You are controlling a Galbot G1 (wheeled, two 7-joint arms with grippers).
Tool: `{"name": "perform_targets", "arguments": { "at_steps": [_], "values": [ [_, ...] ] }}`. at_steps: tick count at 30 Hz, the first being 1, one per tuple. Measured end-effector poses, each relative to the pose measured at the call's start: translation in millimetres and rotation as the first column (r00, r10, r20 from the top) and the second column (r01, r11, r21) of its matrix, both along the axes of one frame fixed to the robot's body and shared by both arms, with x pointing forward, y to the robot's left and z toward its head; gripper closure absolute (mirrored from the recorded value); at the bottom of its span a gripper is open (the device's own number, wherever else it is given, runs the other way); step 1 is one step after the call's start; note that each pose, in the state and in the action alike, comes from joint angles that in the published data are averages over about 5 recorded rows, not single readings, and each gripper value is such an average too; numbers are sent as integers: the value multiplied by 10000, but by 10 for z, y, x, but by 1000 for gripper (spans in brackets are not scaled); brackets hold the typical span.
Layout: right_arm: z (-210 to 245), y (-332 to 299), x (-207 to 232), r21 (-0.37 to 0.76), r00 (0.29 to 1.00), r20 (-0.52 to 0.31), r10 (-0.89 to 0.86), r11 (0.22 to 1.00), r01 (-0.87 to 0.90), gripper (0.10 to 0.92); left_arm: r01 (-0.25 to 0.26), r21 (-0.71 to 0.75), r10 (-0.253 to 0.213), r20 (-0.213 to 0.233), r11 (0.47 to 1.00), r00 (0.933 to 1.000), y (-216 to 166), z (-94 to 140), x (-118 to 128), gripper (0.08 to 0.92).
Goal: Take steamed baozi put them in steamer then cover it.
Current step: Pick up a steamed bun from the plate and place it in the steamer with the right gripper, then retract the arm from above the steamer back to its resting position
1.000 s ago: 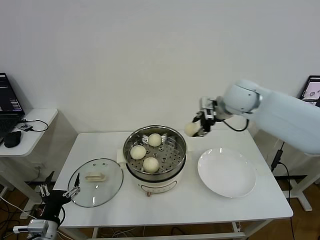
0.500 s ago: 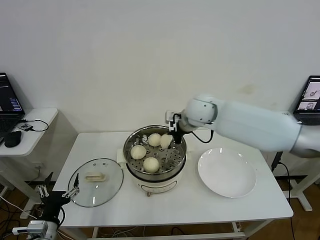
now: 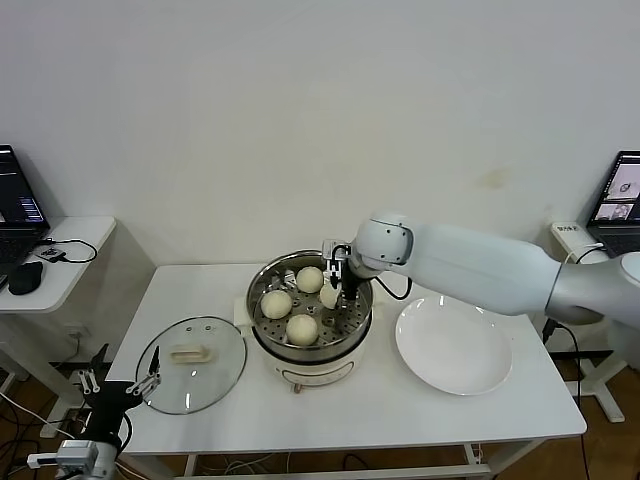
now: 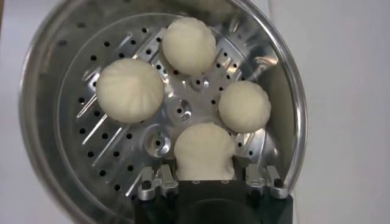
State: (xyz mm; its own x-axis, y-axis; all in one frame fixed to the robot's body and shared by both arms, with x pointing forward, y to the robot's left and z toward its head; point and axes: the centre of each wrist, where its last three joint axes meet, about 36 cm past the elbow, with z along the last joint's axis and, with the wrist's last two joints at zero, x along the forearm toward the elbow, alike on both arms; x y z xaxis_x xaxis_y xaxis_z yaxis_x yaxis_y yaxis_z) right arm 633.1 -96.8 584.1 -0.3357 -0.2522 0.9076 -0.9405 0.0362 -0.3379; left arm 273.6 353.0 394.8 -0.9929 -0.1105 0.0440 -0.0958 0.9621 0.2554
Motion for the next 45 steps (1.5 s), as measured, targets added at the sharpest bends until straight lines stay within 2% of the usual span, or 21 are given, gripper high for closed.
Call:
{"name": "perform_targets", "arguments": {
  "at_steps": [7, 14, 17, 24, 29, 36, 45],
  "values": [
    [-77, -24, 32, 3, 9998, -2, -208, 9998, 208, 425, -8, -1, 8, 22, 10000, 10000, 0, 7, 0, 177],
    [12, -62, 15, 320, 9996, -32, -282, 9991, 283, 252, 6, 29, -6, 29, 10000, 10000, 7, 12, 5, 177],
    [108, -113, -9, 512, 9995, 35, -299, 9982, 297, 209, 27, 16, -27, 29, 10000, 10000, 1, 7, 13, 177],
    [299, -339, -175, 1326, 9983, 351, -473, 9903, 423, 200, -2, -16, 2, 36, 10000, 10000, 3, -11, 45, 177],
    [276, -639, -368, 2555, 9902, 1001, -978, 9643, 694, 200, -95, 18, 95, 3, 10000, 10000, 9, -20, 68, 177],
    [-120, -1118, -673, 5258, 9472, 2208, -2326, 8463, 852, 199, -256, 114, 258, -132, 9996, 9996, 24, -68, 89, 177],
    [-818, -1525, -1117, 8157, 8455, 2918, -4472, 5780, 242, 200, -325, 512, 335, -195, 9982, 9992, 1, -166, 128, 177]
  ]
}}
